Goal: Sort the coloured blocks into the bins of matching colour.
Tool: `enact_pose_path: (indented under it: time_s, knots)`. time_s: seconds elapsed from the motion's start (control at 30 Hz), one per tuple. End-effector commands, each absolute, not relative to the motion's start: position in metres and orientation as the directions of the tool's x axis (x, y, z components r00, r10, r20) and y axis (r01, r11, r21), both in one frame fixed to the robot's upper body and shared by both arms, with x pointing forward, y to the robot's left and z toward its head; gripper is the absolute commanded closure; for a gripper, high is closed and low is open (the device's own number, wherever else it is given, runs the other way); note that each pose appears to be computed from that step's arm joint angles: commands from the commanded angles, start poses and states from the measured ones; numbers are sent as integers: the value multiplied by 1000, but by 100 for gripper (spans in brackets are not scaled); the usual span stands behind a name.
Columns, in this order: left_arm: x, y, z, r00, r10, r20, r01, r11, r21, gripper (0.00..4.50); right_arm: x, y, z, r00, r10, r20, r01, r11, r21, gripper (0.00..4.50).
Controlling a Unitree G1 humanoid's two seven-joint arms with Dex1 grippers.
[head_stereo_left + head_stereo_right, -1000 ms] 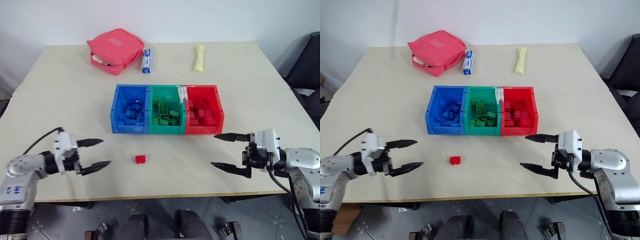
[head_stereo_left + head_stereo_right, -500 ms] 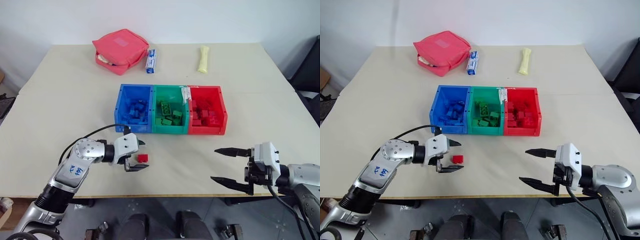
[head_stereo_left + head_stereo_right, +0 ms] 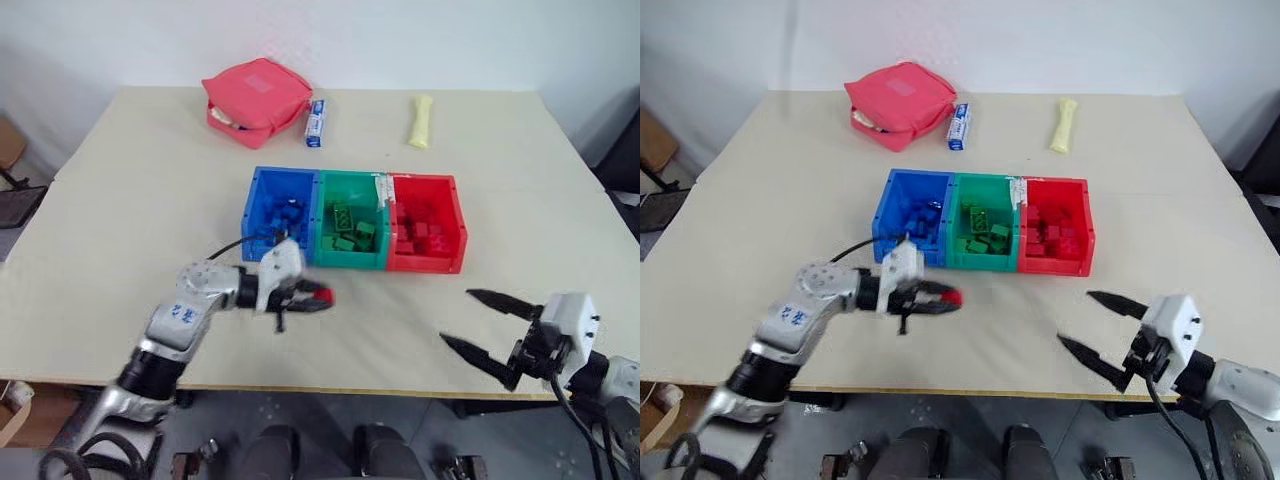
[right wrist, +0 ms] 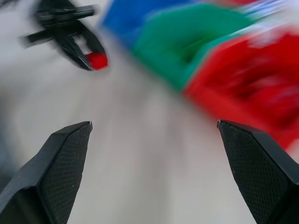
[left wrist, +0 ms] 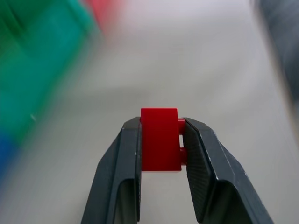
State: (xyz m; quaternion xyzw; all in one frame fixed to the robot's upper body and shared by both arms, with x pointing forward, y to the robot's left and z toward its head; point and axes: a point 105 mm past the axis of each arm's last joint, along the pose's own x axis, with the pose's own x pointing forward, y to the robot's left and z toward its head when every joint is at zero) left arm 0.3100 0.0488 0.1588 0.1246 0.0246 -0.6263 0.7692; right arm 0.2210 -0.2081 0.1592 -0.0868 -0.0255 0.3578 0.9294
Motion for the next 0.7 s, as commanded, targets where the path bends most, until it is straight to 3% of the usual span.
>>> enact_pose_path:
  time_s: [0.03, 0.17, 0.4, 0.7]
  knots:
    - [324, 23, 201, 247, -968, -50, 932, 223, 284, 358, 223, -225, 182, 860, 490, 139, -461, 865, -197, 0]
    - [347, -21, 222, 268, -963, 19, 888, 255, 382, 358, 223, -234, 179, 918, 367, 147, -336, 920, -202, 0]
    - [379, -69, 219, 303, -952, -44, 823, 238, 515, 358, 218, -218, 178, 925, 355, 137, -322, 922, -217, 0]
    - [389, -68, 217, 288, -957, -21, 848, 245, 469, 79, 212, -202, 167, 929, 350, 123, -326, 928, -181, 0]
